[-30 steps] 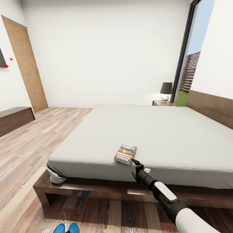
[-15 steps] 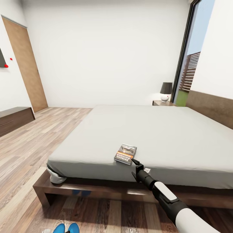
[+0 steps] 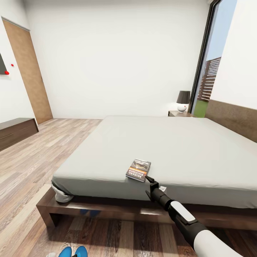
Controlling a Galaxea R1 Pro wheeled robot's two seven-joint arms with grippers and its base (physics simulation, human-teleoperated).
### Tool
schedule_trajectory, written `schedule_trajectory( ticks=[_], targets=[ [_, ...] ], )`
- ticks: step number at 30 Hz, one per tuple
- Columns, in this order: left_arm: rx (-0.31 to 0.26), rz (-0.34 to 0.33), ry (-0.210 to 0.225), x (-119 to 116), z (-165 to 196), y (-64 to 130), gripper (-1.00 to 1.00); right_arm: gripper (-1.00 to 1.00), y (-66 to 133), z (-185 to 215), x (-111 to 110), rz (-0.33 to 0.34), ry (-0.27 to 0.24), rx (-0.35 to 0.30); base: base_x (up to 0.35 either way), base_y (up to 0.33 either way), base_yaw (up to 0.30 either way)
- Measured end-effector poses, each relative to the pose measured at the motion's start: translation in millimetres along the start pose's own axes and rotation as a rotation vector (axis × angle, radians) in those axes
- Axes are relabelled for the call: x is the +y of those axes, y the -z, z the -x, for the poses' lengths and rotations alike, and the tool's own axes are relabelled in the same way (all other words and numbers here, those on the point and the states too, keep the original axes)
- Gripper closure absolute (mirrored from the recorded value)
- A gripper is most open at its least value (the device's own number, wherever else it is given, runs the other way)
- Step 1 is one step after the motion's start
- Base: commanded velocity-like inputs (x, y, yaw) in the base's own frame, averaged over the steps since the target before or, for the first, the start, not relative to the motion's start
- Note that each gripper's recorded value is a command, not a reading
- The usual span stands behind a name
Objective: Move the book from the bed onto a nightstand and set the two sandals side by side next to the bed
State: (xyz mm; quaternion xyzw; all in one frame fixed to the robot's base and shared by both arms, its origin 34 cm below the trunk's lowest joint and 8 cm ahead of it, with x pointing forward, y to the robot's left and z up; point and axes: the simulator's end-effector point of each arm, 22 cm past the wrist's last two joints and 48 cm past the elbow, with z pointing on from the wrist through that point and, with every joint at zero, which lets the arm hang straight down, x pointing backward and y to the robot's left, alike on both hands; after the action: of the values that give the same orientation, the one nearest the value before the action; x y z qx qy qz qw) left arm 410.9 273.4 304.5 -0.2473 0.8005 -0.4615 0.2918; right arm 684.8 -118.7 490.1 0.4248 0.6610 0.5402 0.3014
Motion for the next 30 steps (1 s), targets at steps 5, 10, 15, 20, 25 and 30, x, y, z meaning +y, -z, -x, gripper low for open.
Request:
schedule_trajectory(
  ticks=[5, 10, 15, 20, 25, 30],
  targets=[
    [0.000, 0.000, 0.000, 0.1, 0.2, 0.1, -1.00, -1.00, 0.1, 0.1, -0.4, -0.001, 0.000, 0.000, 0.000, 0.000, 0.000],
    [0.000, 0.000, 0.000, 0.1, 0.1, 0.2, -1.00, -1.00, 0.1, 0.1, -0.5, -0.001, 0.000, 0.000, 0.000, 0.000, 0.000],
    [0.000, 0.000, 0.000, 0.1, 0.2, 0.2, -1.00, -1.00, 0.0, -0.2, -0.5, -0.001, 0.000, 0.000, 0.000, 0.000, 0.000],
    [-0.001, 0.000, 0.000, 0.1, 0.3, 0.2, -1.00, -1.00, -0.2, -0.9, -0.5, -0.001, 0.000, 0.001, 0.000, 0.000, 0.000],
    [-0.001, -0.001, 0.001, -0.1, 0.5, 0.3, -1.00, -1.00, -1.6, -5.0, 0.2, 0.001, -0.003, 0.006, 0.000, 0.000, 0.000],
    [-0.001, 0.000, 0.001, 0.1, 0.8, 0.7, -1.00, -1.00, -2.5, -7.8, 0.7, 0.002, -0.004, 0.010, 0.000, 0.000, 0.000]
  ],
)
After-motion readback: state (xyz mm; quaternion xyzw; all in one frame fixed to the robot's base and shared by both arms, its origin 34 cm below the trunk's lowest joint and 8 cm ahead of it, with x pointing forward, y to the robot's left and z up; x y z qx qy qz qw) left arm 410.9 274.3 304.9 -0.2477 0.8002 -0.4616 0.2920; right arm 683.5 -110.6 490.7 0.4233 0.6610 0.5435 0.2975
